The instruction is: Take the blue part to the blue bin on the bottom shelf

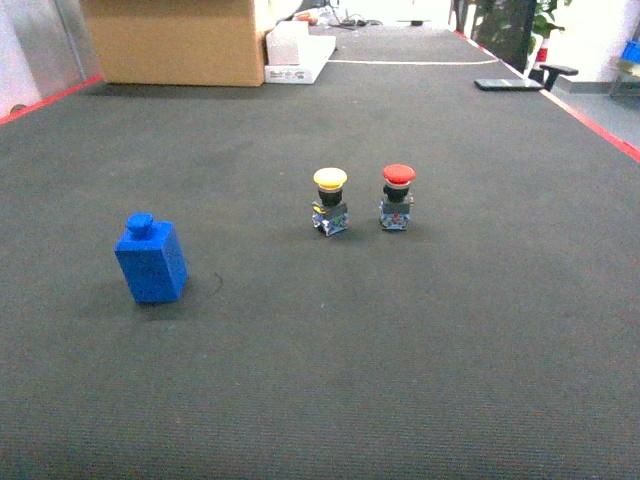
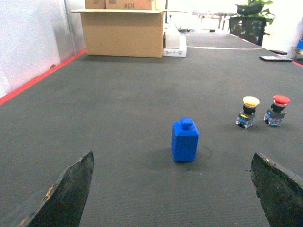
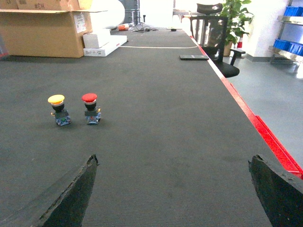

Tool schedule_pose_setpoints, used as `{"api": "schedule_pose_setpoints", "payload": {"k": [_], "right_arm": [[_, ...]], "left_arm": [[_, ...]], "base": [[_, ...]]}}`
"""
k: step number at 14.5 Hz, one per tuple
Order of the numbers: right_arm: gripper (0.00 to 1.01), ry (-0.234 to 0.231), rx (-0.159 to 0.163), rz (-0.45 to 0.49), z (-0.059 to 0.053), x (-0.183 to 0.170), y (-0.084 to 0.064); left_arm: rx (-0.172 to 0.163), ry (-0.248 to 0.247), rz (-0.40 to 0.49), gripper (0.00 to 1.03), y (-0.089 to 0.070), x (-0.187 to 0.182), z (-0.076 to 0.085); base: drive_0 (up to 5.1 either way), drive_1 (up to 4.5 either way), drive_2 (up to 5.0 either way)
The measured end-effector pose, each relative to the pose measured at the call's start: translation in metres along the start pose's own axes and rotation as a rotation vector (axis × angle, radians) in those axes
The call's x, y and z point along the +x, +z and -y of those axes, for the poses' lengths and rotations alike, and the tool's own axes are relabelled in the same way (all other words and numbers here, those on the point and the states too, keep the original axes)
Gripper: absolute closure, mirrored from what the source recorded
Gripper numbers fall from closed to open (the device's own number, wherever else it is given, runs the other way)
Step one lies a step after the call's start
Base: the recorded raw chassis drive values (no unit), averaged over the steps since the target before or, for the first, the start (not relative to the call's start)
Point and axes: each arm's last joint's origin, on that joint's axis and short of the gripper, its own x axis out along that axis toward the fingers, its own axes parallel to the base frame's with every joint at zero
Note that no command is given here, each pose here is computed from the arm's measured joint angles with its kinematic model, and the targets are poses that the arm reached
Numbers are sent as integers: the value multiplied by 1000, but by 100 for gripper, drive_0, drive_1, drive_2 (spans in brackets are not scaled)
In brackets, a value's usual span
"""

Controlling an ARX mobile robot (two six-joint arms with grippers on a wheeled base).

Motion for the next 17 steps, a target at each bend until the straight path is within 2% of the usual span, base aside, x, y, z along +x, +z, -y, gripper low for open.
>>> {"api": "schedule_pose_setpoints", "payload": {"k": [6, 7, 8, 9, 11, 13, 14, 17], "right_arm": [[3, 0, 0, -1, 0, 0, 0], [3, 0, 0, -1, 0, 0, 0], [3, -1, 0, -1, 0, 0, 0], [3, 0, 0, -1, 0, 0, 0], [3, 0, 0, -1, 0, 0, 0], [3, 0, 0, -1, 0, 0, 0], [3, 0, 0, -1, 0, 0, 0], [3, 0, 0, -1, 0, 0, 0]], "left_arm": [[0, 0, 0, 5, 0, 0, 0], [1, 17, -31, 5, -2, 0, 0], [15, 74, -121, 5, -4, 2, 3], [28, 109, -163, 5, -4, 6, 5], [25, 143, -158, 5, 0, 15, 8], [-15, 90, -106, 5, 16, 41, 15], [-21, 63, -117, 5, 16, 64, 21], [-45, 26, -139, 5, 16, 139, 47]], "base": [[0, 0, 0], [0, 0, 0], [0, 0, 0], [0, 0, 0], [0, 0, 0], [0, 0, 0], [0, 0, 0], [0, 0, 0]]}}
